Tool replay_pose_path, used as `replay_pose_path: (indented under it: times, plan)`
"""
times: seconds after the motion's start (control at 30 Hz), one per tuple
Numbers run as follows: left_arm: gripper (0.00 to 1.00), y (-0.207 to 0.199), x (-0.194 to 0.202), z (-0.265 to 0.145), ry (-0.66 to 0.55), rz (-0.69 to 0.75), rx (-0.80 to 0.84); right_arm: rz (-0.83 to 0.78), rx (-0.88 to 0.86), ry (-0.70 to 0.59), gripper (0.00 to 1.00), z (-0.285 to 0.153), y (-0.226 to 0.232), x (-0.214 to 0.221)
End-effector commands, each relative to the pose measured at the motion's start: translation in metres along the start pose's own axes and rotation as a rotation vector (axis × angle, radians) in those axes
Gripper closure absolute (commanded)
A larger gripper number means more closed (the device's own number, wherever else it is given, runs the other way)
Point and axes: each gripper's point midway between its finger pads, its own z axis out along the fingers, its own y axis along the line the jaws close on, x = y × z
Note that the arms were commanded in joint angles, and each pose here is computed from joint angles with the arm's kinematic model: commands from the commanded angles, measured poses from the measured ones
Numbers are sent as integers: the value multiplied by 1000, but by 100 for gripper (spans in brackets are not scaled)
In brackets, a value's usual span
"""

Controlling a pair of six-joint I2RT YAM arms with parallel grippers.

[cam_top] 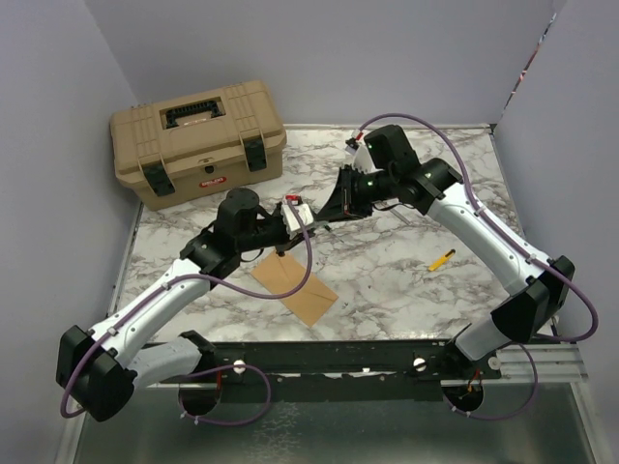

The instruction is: Place the letter into the envelope and seal it

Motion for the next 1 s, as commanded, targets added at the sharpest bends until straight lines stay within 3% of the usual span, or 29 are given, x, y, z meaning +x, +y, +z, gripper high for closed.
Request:
replay_pose_path:
  times: [0.0, 0.73, 0.97]
  plan:
    - [100, 10, -18, 3, -2, 76, -3, 5, 0, 64, 100, 4, 1, 14]
    - [100, 17, -65, 8, -72, 321, 8, 101, 61, 226, 100, 17, -22, 46]
    - [100, 17, -112, 10, -165, 379, 32, 165, 88, 219, 100, 18, -27, 50]
